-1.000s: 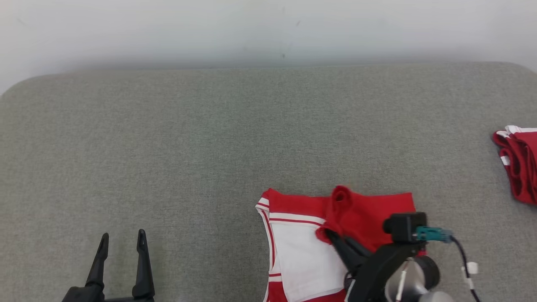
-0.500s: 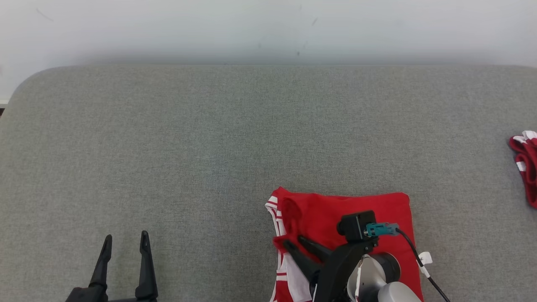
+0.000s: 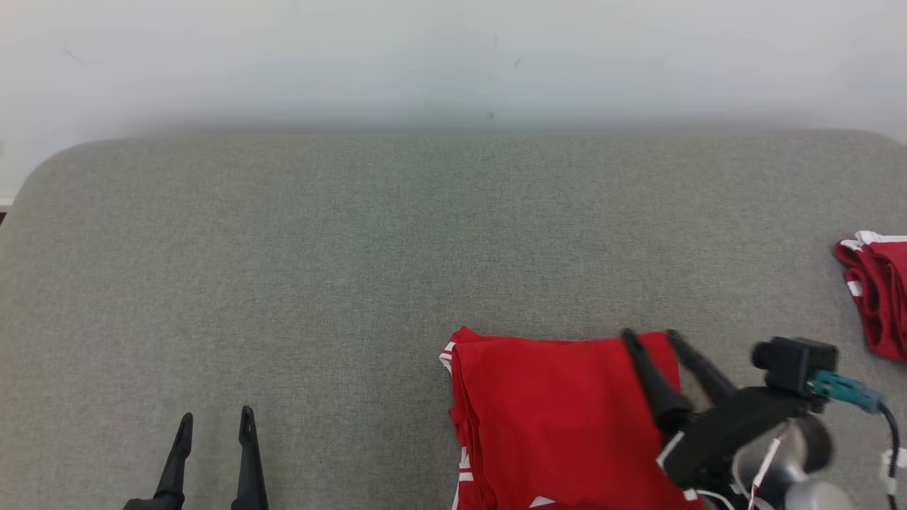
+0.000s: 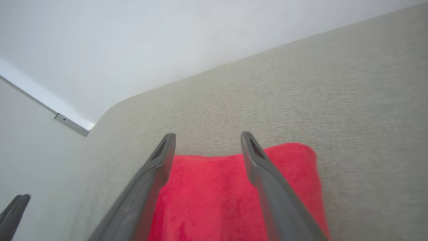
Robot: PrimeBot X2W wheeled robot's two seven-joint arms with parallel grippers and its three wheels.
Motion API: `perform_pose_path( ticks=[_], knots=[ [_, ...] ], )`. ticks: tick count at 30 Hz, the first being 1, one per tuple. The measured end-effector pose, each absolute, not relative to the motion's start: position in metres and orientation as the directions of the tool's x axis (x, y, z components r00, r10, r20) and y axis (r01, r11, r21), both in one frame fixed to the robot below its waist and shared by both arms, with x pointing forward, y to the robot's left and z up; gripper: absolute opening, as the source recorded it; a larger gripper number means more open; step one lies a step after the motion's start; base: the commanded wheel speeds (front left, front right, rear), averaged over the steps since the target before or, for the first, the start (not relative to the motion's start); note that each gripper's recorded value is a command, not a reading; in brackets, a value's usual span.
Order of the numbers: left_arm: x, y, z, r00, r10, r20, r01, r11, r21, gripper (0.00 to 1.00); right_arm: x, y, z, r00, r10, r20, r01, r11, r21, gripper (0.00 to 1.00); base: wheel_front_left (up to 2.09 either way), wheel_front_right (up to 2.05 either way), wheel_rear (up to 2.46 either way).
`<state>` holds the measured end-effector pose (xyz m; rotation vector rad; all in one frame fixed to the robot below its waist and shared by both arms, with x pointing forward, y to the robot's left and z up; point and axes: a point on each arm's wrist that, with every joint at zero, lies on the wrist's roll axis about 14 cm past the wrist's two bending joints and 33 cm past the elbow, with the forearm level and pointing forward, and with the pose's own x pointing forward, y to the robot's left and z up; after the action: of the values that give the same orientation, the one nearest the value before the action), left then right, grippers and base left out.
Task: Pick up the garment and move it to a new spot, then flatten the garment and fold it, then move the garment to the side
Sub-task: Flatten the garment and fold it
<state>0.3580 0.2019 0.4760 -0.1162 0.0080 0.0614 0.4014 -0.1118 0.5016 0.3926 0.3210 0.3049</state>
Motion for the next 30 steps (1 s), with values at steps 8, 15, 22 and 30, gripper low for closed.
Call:
perform_pose_path(
  ticks=[8, 15, 22, 30],
  knots=[
    [0.36, 0.193, 0.477, 0.999, 0.031, -0.008, -0.032, 0.992, -0.125, 1.0, 0.381, -0.162, 0.47, 0.924, 0.157, -0.348, -0.098, 0.979, 0.181, 1.0, 0.0, 0.0, 0.0],
    [0.358, 0.196, 0.472, 0.999, 0.037, -0.022, -0.039, 0.991, -0.127, 1.0, 0.358, -0.08, 0.451, 0.833, 0.376, -0.405, -0.329, 0.926, 0.184, 1.0, 0.0, 0.0, 0.0],
    [0.36, 0.202, 0.469, 0.998, 0.052, -0.031, -0.056, 0.991, -0.125, 1.0, 0.332, -0.03, 0.439, 0.717, 0.505, -0.48, -0.517, 0.848, 0.119, 1.0, 0.0, 0.0, 0.0],
    [0.36, 0.209, 0.466, 0.997, 0.072, -0.041, -0.076, 0.989, -0.126, 1.0, 0.316, -0.014, 0.416, 0.635, 0.532, -0.56, -0.574, 0.81, 0.12, 1.0, 0.0, 0.0, 0.0]
  ],
)
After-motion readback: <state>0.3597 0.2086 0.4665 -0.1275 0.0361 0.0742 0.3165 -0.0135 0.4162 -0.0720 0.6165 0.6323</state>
